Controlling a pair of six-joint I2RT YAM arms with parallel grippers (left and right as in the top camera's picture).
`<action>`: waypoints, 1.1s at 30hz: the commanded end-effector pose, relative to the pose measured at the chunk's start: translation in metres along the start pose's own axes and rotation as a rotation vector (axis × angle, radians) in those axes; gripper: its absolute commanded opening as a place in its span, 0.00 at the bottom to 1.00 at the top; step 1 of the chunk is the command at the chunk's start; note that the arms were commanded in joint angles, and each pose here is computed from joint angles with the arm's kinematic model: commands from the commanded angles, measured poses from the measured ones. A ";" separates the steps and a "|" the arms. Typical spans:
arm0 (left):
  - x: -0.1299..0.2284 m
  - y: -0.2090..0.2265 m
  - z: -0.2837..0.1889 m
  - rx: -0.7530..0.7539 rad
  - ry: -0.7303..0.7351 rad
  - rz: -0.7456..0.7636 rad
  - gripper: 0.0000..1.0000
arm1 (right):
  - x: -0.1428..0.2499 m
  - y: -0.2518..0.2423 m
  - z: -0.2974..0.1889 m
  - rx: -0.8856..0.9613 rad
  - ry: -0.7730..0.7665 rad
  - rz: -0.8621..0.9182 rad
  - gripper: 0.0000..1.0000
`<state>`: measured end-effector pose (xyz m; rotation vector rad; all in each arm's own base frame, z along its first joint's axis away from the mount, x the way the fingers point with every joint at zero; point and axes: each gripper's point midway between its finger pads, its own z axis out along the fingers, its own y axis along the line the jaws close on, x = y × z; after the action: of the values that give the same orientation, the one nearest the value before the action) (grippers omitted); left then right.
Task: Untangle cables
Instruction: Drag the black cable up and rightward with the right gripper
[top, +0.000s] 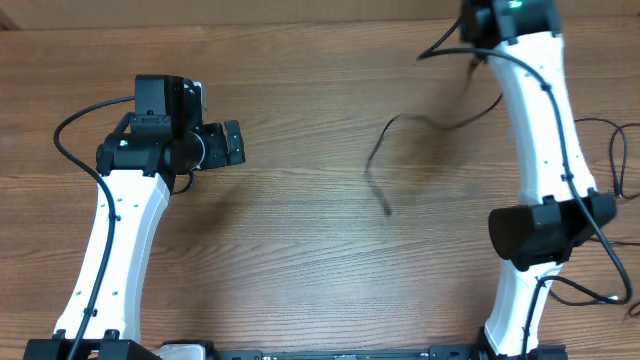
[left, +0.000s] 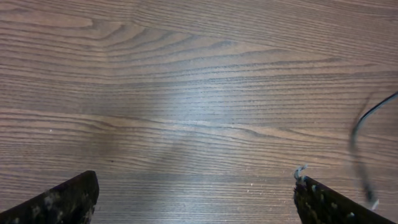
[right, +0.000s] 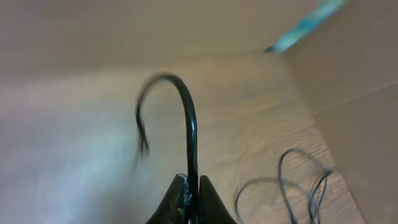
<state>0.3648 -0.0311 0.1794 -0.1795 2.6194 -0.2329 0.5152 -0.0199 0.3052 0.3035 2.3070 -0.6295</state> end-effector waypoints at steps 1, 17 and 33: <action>-0.004 -0.001 -0.006 0.008 -0.020 0.018 1.00 | -0.042 -0.060 -0.024 0.082 -0.145 0.225 0.04; -0.004 -0.001 -0.006 0.008 -0.020 0.018 1.00 | -0.063 -0.177 0.019 0.149 -0.217 0.555 0.04; -0.004 -0.001 -0.006 0.009 -0.020 0.018 1.00 | -0.017 -0.067 0.033 -0.573 -0.002 0.121 0.87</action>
<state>0.3648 -0.0311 0.1794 -0.1795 2.6194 -0.2329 0.5228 -0.1415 0.3210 0.5343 2.2610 -0.0596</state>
